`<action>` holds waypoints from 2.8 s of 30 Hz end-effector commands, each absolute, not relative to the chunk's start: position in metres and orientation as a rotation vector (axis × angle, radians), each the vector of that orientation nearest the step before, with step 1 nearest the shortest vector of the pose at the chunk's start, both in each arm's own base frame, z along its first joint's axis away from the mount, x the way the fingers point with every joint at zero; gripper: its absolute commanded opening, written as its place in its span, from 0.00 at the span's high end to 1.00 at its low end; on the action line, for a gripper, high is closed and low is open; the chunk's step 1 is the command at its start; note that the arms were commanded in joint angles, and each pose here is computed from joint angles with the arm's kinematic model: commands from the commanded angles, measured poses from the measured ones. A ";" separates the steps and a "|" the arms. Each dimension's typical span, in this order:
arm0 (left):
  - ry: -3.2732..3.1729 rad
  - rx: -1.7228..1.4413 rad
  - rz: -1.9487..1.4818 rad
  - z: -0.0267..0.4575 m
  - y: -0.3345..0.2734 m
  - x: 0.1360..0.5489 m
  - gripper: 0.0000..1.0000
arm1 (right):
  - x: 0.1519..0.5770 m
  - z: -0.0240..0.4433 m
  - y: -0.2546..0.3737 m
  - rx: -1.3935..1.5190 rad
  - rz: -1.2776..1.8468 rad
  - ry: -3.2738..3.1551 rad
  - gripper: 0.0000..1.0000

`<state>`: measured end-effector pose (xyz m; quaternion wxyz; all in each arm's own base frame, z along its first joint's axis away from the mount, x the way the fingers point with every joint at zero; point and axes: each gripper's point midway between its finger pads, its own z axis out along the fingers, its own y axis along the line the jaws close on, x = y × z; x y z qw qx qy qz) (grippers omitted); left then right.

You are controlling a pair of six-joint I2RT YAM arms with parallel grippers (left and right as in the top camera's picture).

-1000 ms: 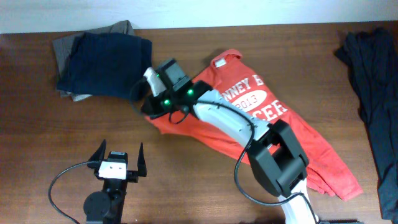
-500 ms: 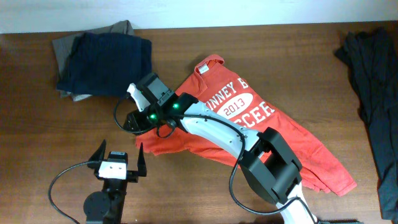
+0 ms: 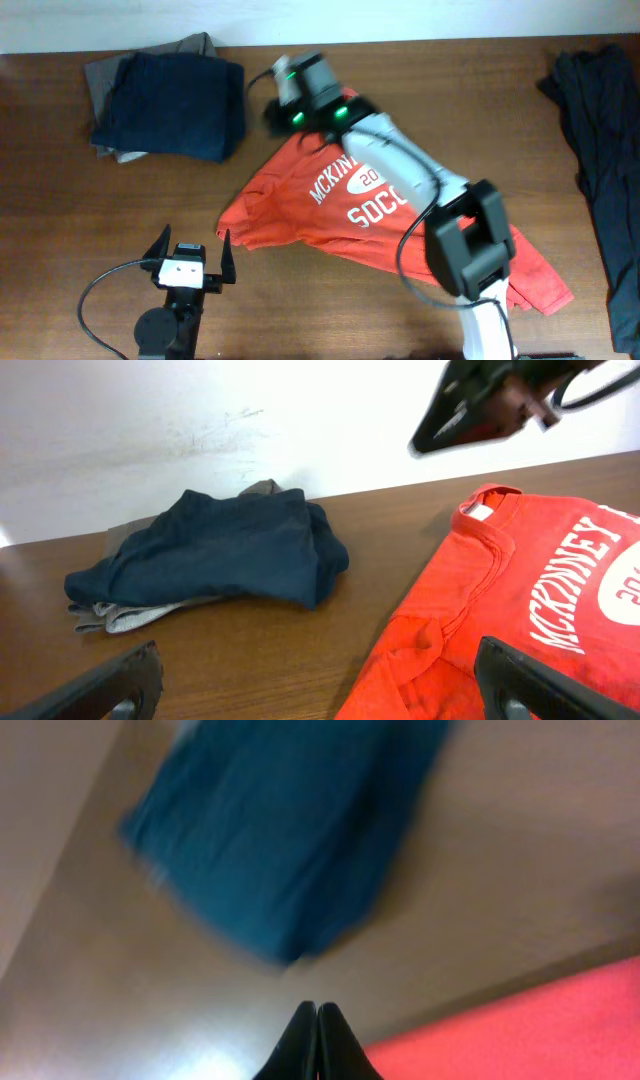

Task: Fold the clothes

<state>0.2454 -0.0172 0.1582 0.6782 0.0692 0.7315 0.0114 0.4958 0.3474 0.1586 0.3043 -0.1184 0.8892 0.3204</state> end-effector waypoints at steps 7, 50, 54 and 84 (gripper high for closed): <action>1.642 0.169 0.039 0.156 -0.017 0.245 0.01 | 0.561 0.162 0.313 -0.085 0.902 2.214 0.96; 1.331 0.404 -0.304 0.241 -0.082 0.219 0.01 | 0.467 0.194 -0.085 0.818 0.016 2.546 0.01; 1.356 0.430 -0.303 0.279 -0.084 0.218 0.01 | 0.467 0.194 -0.084 0.817 0.016 2.546 0.01; 2.488 0.474 -0.017 0.206 -0.087 0.501 0.01 | 0.467 0.194 -0.084 0.817 0.016 2.546 0.01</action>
